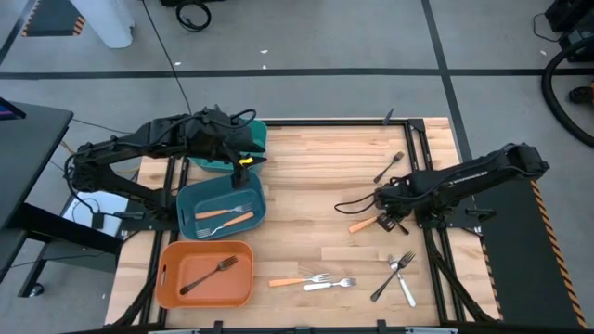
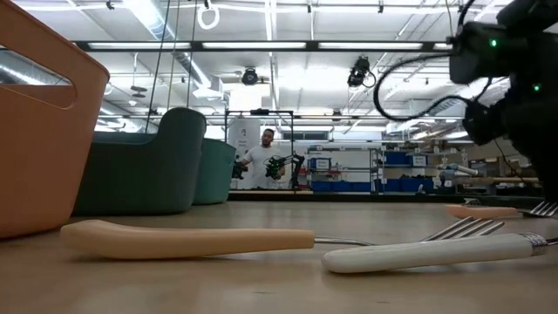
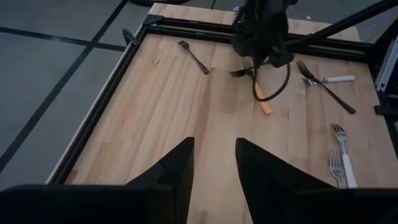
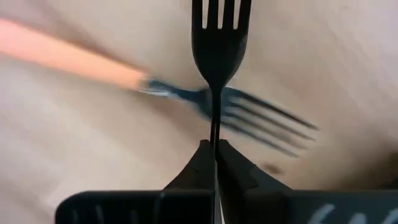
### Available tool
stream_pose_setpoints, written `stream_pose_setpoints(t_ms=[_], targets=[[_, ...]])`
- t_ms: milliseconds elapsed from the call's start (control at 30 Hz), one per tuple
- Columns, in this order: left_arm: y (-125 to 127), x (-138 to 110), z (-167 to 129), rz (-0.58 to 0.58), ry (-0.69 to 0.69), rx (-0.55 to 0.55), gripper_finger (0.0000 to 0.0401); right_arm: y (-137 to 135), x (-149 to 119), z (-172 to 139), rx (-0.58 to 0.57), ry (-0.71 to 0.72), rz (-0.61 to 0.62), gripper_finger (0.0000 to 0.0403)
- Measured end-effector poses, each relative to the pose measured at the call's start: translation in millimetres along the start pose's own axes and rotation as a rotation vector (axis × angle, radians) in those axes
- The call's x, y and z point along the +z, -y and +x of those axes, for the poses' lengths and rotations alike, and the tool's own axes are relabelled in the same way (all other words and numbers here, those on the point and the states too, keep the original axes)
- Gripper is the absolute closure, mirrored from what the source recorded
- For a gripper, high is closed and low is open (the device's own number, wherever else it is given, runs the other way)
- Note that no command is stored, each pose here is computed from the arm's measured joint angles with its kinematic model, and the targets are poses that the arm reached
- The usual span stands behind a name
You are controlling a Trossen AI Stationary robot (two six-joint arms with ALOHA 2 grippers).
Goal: Sort silverware by color (type)
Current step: Put the black fork into the orange bin
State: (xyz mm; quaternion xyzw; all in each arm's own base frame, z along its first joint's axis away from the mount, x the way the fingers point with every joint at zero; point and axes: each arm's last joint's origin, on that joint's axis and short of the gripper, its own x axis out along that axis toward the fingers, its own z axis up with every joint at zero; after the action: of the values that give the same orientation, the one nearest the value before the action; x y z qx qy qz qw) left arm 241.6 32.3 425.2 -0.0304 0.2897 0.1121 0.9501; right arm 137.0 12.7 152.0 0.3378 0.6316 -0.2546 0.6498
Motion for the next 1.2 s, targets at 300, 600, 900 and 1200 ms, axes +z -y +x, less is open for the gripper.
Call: stream_pose_setpoints(t_ms=[300,600,900,1200], targets=[[0,1,0,-0.027,0.007,0.003,0.0273,-23,9,-48,0.203,0.095,-0.021,0.0398],[3,16,30,-0.207,0.109,-0.007,0.0273,-70,48,-148,0.474,0.756,-0.088,0.0399],[9,38,74,-0.305,0.296,-0.05,0.0273,-92,77,-205,0.423,1.118,-0.163,0.04],[0,40,108,-0.397,0.323,-0.032,0.0273,-117,99,-213,0.295,1.19,-0.243,0.04]])
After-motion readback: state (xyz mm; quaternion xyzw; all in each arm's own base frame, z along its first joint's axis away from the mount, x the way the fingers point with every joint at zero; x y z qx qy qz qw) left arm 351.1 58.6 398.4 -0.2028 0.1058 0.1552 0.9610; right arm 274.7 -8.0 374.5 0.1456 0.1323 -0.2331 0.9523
